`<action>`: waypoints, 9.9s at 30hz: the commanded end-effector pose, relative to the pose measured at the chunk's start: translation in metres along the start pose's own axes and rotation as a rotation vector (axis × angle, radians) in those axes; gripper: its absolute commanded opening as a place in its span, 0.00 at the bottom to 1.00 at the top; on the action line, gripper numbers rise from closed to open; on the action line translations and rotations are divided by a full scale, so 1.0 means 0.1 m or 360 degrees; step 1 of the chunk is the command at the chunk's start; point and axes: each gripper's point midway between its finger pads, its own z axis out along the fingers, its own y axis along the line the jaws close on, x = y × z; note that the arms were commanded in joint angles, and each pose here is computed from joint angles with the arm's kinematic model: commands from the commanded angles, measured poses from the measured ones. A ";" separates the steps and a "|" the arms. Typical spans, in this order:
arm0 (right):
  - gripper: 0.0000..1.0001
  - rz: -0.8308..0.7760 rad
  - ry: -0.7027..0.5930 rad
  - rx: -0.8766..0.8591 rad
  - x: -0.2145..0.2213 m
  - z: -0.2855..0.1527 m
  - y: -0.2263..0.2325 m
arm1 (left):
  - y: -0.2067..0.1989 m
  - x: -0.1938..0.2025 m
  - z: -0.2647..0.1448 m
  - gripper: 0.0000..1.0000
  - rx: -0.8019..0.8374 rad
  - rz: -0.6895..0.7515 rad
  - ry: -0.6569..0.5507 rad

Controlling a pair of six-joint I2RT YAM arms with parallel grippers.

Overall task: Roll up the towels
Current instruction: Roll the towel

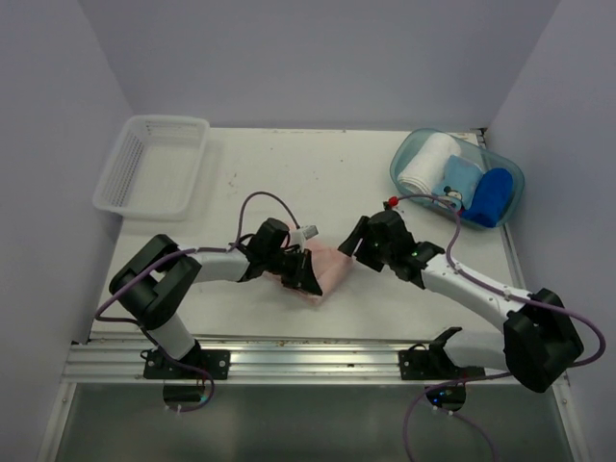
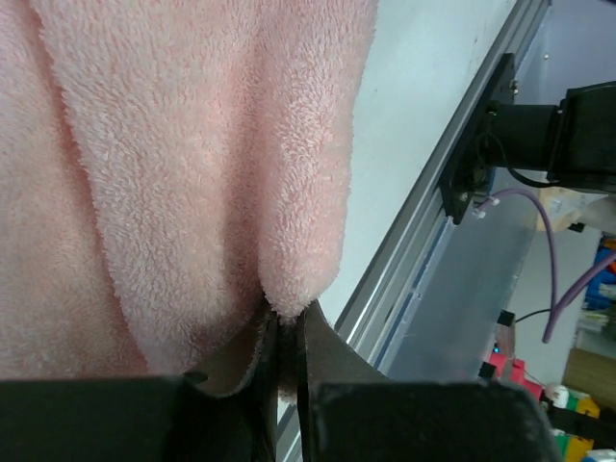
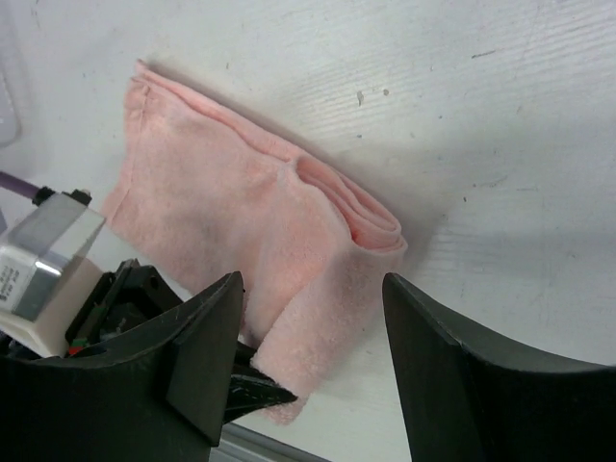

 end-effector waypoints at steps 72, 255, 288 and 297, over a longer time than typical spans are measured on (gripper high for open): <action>0.62 0.0325 0.0105 -0.0592 0.47 0.41 0.27 | 0.00 -0.04 -0.28 0.00 0.0526 -0.0421 -0.0160; 0.00 0.0142 0.0288 0.0446 0.56 0.36 -0.31 | -0.48 -0.52 -0.54 0.40 -0.0719 0.0652 -0.0516; 0.02 0.0120 0.0312 0.0456 0.57 0.39 -0.30 | -0.78 0.01 0.02 0.61 -0.0942 0.1189 -0.0294; 0.01 0.0262 0.0265 0.0520 0.47 0.37 -0.43 | -0.70 0.00 -0.18 0.60 -0.0962 0.1076 -0.0492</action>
